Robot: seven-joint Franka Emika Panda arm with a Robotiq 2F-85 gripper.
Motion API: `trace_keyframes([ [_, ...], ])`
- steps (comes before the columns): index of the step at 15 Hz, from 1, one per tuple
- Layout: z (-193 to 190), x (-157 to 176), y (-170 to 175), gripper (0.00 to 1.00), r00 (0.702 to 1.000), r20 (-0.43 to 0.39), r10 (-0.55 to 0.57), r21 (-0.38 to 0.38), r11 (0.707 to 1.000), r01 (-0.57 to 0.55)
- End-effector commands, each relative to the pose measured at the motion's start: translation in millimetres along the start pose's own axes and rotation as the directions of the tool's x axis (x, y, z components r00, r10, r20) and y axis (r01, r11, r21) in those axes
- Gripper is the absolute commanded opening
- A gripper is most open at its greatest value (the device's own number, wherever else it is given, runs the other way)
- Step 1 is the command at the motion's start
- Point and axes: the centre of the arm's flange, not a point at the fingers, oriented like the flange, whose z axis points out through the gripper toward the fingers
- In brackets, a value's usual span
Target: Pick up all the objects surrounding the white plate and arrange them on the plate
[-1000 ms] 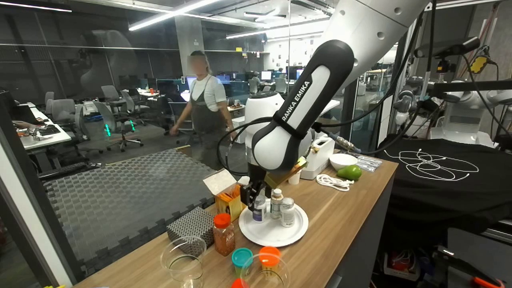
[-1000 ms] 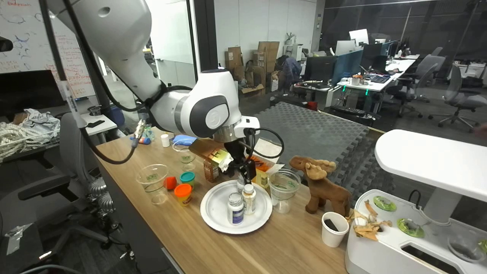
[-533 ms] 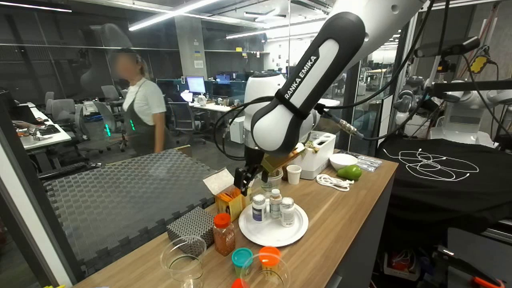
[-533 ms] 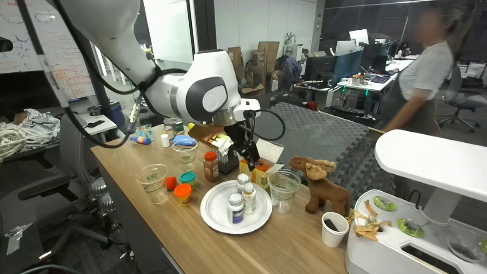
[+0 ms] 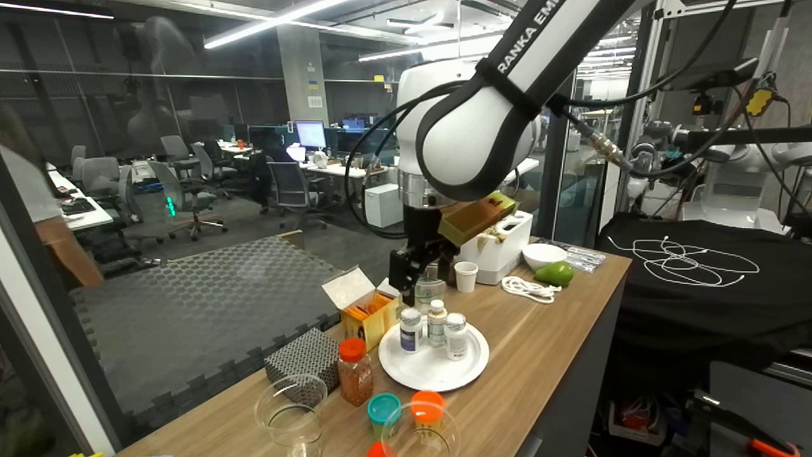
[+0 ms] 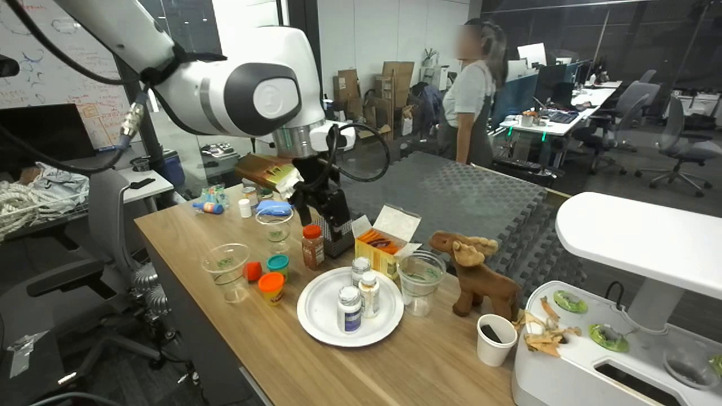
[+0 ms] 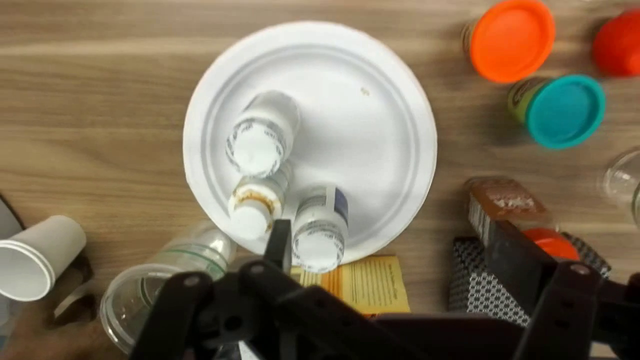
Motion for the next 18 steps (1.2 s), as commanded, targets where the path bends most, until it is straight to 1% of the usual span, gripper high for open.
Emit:
trace_keyframes([
  [1,-38,-50,-20,1.00,0.997,0.059,-0.040,0.034,0.999,0.038],
  [3,-44,-67,-36,1.00,0.996,0.070,-0.063,0.071,0.996,0.058],
  [7,-40,-100,-68,1.00,0.990,0.114,-0.085,0.133,0.989,0.069],
  [11,-22,-129,-93,1.00,0.984,0.147,-0.098,0.134,0.988,0.078],
  [16,0,-140,-113,1.00,0.987,0.130,-0.095,0.172,0.982,0.072],
  [18,5,-141,-119,1.00,0.991,0.103,-0.082,0.186,0.981,0.062],
])
